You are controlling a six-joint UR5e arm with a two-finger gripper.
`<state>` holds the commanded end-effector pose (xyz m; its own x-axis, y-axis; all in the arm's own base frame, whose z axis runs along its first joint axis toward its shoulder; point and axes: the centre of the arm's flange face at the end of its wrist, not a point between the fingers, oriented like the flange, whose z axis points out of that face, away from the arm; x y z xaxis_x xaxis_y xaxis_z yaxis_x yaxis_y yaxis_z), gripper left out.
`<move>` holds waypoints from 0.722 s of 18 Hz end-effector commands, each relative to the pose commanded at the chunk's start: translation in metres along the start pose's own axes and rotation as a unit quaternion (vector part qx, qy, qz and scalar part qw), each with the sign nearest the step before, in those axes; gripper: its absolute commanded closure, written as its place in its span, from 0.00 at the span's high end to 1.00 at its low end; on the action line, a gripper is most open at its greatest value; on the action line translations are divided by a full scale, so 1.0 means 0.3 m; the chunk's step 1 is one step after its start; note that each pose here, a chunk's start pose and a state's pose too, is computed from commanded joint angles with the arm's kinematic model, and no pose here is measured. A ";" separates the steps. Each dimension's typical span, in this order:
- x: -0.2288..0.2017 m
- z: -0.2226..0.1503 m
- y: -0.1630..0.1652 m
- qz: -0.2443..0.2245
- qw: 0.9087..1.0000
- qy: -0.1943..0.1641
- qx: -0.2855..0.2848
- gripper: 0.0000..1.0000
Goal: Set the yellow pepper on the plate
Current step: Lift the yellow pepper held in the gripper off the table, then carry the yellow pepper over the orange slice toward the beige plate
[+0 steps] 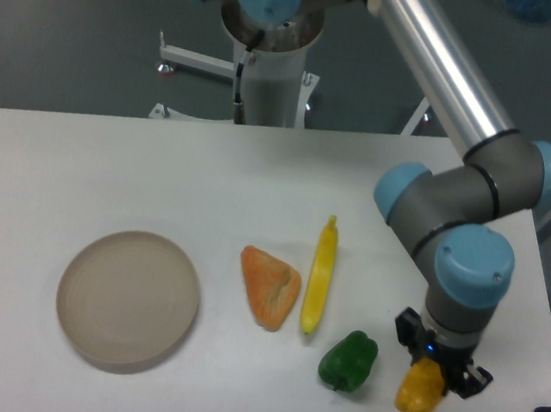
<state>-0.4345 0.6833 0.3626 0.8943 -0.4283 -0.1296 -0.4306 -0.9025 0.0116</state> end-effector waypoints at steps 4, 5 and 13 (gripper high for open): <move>0.169 -0.115 -0.017 -0.022 0.998 0.051 -0.024 0.49; 0.223 -0.135 -0.050 -0.031 0.997 0.058 -0.028 0.49; 0.631 -0.155 -0.371 -0.134 0.987 0.069 -0.051 0.49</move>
<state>-0.2116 0.7005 0.3828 0.9856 -0.1691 -0.0056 -0.1678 -0.9812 0.0955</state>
